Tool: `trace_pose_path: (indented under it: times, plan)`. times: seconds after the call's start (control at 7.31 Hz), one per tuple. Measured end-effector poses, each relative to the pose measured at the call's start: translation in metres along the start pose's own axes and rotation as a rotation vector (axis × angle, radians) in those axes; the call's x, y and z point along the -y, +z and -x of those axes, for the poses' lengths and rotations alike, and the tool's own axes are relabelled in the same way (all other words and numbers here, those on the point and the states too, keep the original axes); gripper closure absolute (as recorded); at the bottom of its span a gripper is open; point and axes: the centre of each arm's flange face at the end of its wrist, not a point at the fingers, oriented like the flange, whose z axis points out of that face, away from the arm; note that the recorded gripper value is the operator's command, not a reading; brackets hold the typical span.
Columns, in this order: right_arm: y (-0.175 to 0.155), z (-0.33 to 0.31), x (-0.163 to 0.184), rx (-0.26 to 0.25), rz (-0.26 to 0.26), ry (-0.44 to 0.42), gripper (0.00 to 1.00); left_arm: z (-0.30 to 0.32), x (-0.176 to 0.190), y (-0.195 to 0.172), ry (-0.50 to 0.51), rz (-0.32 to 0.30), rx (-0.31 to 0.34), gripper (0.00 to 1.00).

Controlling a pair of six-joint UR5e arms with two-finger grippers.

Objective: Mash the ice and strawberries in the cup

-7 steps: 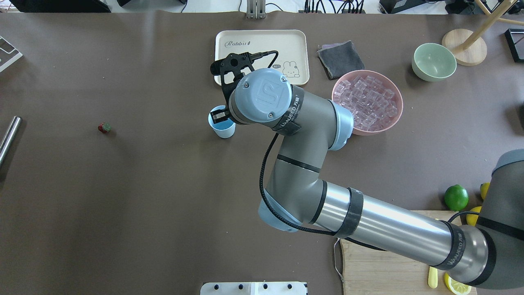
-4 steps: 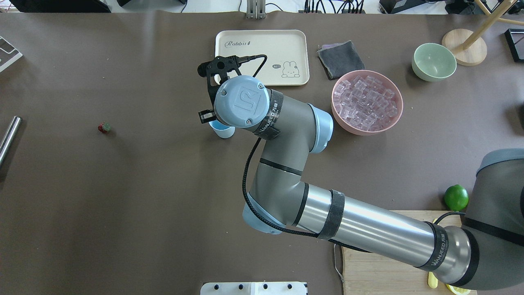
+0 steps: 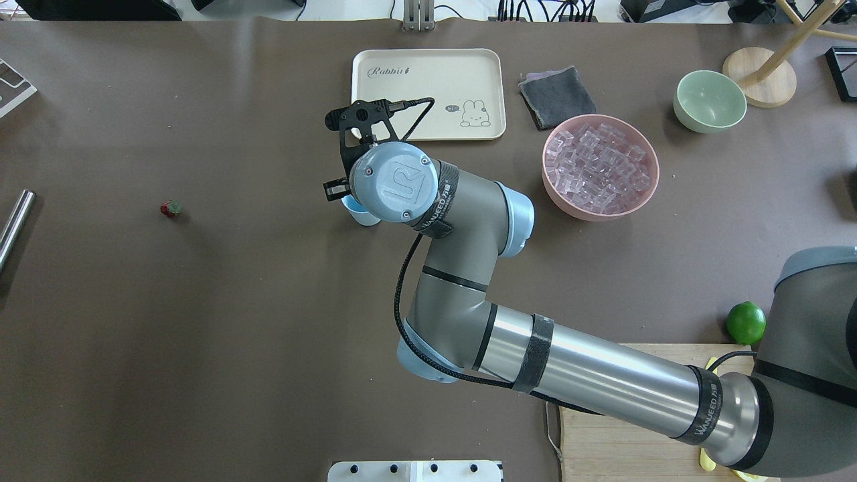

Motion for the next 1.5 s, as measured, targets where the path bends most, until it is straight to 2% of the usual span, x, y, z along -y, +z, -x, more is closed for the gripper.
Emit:
trace_pose_path:
  times: [0.14, 0.41, 0.82, 0.96, 1.23, 1.37, 1.5]
  plan:
    - [0.002, 0.004, -0.006, 0.001, -0.003, 0.009, 0.0, 0.001, 0.0, 0.001, -0.002, 0.002, 0.0, 0.01]
    - [0.0, 0.01, -0.015, 0.001, -0.006, -0.009, 0.0, 0.002, 0.0, 0.001, -0.003, 0.003, 0.0, 0.01]
    - [-0.026, -0.003, -0.013, -0.028, 0.018, -0.096, 0.0, 0.002, -0.001, 0.002, -0.004, 0.003, 0.0, 0.01]
    - [-0.033, -0.033, -0.008, -0.03, 0.034, -0.113, 0.01, 0.003, -0.003, 0.002, -0.006, 0.004, 0.001, 0.01]
    - [-0.056, -0.122, 0.007, 0.018, 0.121, -0.121, 0.01, 0.004, -0.01, 0.002, -0.011, 0.007, -0.004, 0.01]
    - [-0.065, -0.163, 0.006, 0.015, 0.146, -0.107, 0.01, 0.004, -0.011, 0.002, -0.012, 0.008, -0.009, 0.01]
    - [-0.066, -0.203, 0.004, -0.02, 0.157, -0.086, 0.03, 0.005, -0.012, 0.002, -0.013, 0.01, -0.011, 0.01]
